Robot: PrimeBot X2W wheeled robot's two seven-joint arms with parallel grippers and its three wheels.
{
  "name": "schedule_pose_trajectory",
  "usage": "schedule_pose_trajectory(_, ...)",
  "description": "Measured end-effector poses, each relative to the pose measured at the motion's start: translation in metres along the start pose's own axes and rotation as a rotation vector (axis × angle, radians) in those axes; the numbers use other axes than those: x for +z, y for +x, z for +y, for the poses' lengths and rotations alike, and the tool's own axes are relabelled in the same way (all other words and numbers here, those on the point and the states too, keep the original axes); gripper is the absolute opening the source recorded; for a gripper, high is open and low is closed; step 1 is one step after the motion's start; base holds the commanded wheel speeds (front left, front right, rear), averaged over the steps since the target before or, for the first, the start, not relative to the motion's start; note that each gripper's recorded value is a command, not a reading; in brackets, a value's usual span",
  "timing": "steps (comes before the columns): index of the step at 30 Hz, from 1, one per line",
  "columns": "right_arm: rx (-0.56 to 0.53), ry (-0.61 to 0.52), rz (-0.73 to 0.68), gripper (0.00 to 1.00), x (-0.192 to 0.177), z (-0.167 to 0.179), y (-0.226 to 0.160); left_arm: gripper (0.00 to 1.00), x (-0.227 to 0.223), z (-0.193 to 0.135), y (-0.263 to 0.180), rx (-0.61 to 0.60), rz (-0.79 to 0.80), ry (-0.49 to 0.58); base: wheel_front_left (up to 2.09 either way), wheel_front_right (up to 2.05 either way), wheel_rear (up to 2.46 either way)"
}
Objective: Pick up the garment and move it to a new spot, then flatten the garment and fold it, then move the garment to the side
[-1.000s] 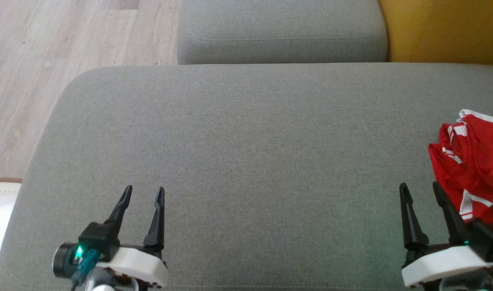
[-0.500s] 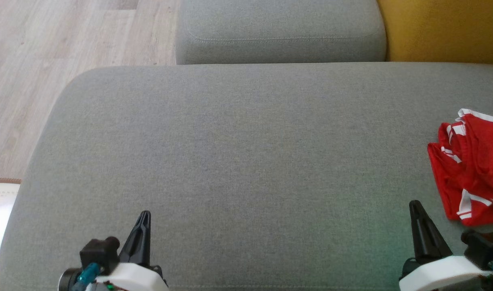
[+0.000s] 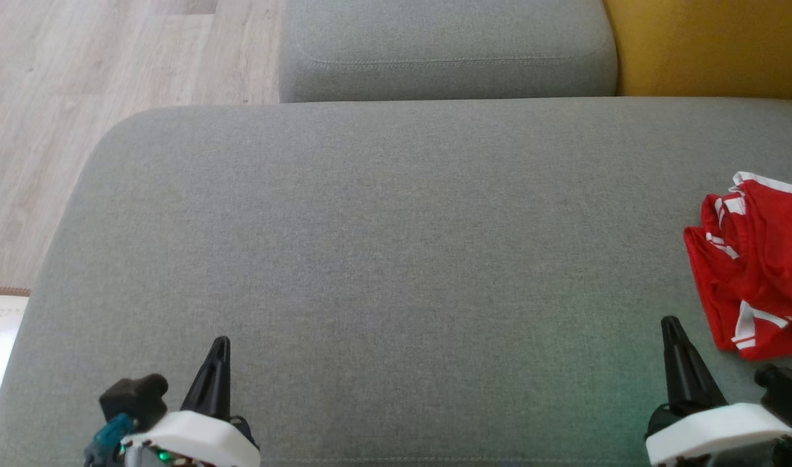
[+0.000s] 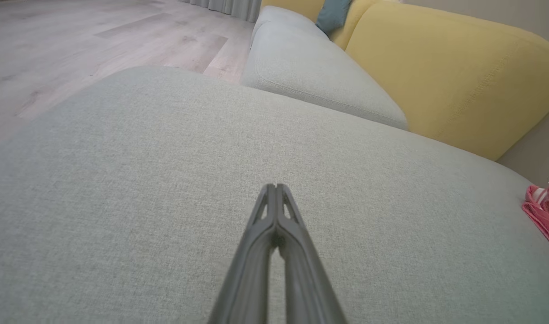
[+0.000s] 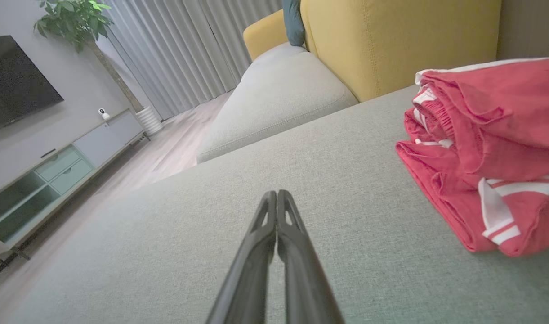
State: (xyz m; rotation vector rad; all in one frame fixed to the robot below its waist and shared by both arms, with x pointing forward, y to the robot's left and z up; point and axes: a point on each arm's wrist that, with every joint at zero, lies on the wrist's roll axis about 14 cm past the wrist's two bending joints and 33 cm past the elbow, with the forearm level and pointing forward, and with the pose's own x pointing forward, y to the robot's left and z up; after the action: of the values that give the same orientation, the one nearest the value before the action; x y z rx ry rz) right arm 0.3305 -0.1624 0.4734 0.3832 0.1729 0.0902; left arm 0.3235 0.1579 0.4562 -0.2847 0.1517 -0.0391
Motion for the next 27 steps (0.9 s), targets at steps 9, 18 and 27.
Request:
schedule_pose_trajectory(9, -0.006, 0.107, -0.005, 0.0, -0.001, -0.003, 0.002, 0.0, -0.002, 0.003, 0.003, 0.011, 0.018, -0.108, 0.0, 0.0, 0.0)
schedule_pose_trajectory(18, -0.009, 0.213, -0.011, 0.0, 0.001, -0.004, 0.006, 0.0, 0.001, 0.005, 0.008, 0.02, 0.022, -0.219, 0.0, 0.0, 0.0)
schedule_pose_trajectory(27, -0.013, 0.318, -0.026, 0.0, 0.003, -0.006, 0.009, 0.0, 0.0, 0.009, 0.011, 0.038, 0.036, -0.332, 0.0, 0.0, 0.0)
